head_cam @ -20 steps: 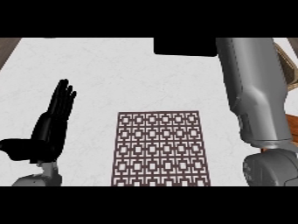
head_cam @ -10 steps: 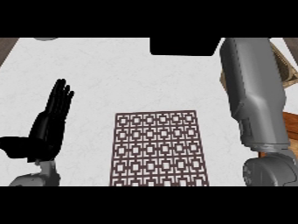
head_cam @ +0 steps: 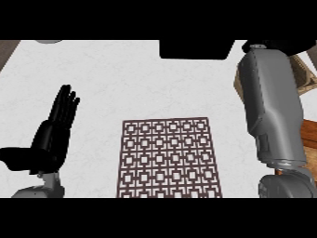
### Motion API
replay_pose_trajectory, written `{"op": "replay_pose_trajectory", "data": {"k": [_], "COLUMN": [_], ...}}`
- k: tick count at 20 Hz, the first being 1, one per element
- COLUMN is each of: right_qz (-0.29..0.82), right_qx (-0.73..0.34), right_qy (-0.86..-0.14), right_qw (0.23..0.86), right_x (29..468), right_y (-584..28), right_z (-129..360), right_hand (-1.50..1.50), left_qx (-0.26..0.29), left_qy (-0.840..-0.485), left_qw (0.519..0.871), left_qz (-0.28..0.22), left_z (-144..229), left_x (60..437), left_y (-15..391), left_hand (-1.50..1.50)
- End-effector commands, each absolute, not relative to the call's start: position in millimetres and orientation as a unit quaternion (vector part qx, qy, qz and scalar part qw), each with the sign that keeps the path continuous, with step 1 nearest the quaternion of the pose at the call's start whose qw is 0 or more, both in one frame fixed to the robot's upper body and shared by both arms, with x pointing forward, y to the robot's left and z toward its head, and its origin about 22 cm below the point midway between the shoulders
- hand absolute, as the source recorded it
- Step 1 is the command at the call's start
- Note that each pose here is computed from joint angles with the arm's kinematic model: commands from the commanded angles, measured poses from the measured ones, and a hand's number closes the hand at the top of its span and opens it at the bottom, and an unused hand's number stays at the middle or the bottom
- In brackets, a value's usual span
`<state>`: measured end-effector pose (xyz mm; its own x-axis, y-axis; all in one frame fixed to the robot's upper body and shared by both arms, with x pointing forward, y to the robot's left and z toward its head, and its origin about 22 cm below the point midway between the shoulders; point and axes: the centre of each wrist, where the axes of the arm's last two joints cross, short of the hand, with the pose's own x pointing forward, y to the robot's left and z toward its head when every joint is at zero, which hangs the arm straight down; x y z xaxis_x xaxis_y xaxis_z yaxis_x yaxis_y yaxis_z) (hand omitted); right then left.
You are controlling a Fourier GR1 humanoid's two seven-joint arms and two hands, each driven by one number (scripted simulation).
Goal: Pick the croissant from the placemat and place it in the basket
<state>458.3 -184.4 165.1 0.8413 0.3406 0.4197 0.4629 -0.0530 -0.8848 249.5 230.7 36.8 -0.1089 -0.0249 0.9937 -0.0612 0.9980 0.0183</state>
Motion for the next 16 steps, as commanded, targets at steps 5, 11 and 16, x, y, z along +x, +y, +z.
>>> {"op": "replay_pose_trajectory", "data": {"k": [5, 11, 16], "right_qz": [-0.193, -0.162, -0.188], "right_qx": [-0.704, -0.697, -0.706], "right_qy": [-0.226, -0.226, -0.286], "right_qw": [0.645, 0.661, 0.62], "right_x": [450, 445, 442], "right_y": [-203, -204, -211], "right_z": [155, 110, 131], "right_hand": [1.5, -1.5, -1.5], "left_qx": [0.027, 0.026, 0.037], "left_qy": [-0.74, -0.746, -0.738], "left_qw": [0.672, 0.665, 0.673], "left_qz": [0.026, 0.016, 0.018], "left_z": [34, 39, 18], "left_x": [244, 244, 246], "left_y": [223, 236, 236], "left_hand": [0.0, 0.0, 0.0]}}
